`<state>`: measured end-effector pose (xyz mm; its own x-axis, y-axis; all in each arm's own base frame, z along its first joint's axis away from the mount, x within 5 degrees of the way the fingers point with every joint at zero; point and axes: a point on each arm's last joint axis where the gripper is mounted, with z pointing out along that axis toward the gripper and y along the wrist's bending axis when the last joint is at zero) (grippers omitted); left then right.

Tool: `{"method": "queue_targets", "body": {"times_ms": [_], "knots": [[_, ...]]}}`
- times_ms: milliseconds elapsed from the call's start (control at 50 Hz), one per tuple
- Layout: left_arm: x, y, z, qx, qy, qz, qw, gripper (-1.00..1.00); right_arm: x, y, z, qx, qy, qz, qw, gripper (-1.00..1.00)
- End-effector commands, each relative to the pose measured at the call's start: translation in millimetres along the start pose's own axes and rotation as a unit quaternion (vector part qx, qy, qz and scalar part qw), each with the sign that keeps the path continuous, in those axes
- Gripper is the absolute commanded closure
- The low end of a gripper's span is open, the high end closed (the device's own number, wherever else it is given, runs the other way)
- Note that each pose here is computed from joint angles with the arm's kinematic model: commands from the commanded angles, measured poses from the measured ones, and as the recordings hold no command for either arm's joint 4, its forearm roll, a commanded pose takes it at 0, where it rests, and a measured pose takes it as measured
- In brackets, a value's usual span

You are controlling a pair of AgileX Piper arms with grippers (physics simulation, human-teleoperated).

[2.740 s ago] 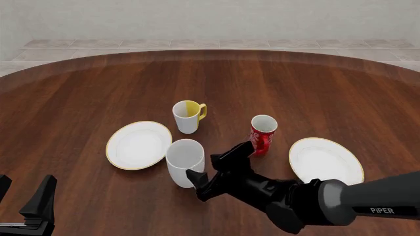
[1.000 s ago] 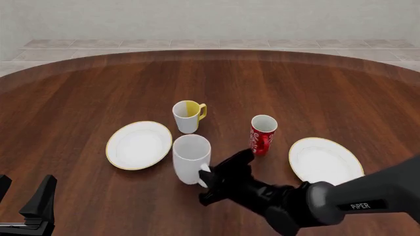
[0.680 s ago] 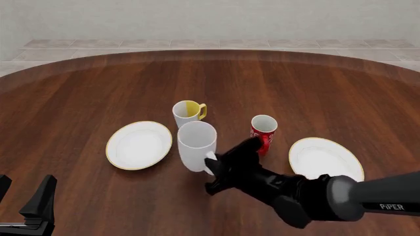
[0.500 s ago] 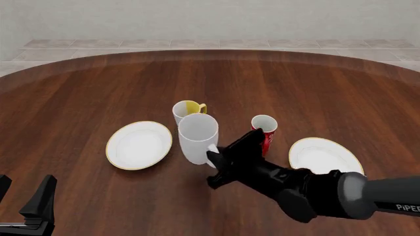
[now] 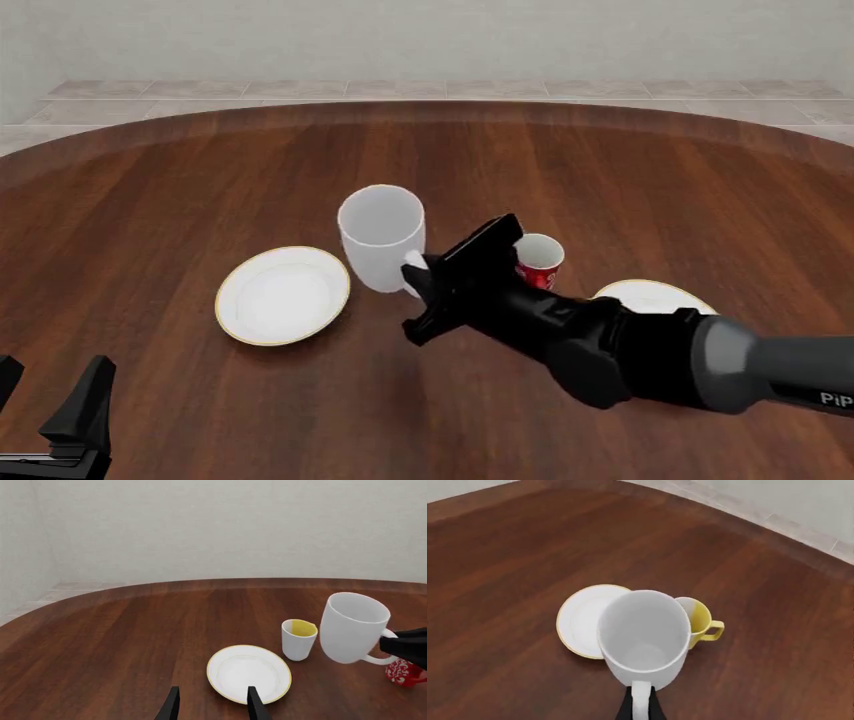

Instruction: Put the white mug on the left plate.

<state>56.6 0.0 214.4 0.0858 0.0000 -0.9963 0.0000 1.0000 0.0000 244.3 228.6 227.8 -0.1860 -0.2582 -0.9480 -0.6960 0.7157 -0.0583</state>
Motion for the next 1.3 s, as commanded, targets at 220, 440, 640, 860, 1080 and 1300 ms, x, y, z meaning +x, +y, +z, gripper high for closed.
{"method": "queue_targets", "body": {"times_ms": [220, 440, 640, 860, 1080, 1300], "knots": [[0.0, 0.0, 0.0, 0.0, 0.0, 0.0, 1.0, -1.0, -41.8, 5.8, 21.2, -0.008, -0.042, -0.004, 0.9991, 1.0], [0.0, 0.0, 0.0, 0.0, 0.0, 0.0, 1.0, -1.0, -61.1, 14.2, 34.1, -0.019, -0.067, 0.001, 0.9976, 1.0], [0.0, 0.0, 0.0, 0.0, 0.0, 0.0, 1.0, -1.0, -73.3, 17.1, 44.3, -0.022, -0.085, 0.009, 0.9961, 1.0], [0.0, 0.0, 0.0, 0.0, 0.0, 0.0, 1.0, -1.0, -78.7, 19.5, 53.4, -0.026, -0.095, 0.019, 0.9949, 1.0], [0.0, 0.0, 0.0, 0.0, 0.0, 0.0, 1.0, -1.0, -72.1, 29.6, 70.7, -0.037, -0.091, 0.029, 0.9948, 1.0], [0.0, 0.0, 0.0, 0.0, 0.0, 0.0, 1.0, -1.0, -68.2, 44.5, 85.5, -0.053, -0.085, 0.033, 0.9944, 1.0]]}}
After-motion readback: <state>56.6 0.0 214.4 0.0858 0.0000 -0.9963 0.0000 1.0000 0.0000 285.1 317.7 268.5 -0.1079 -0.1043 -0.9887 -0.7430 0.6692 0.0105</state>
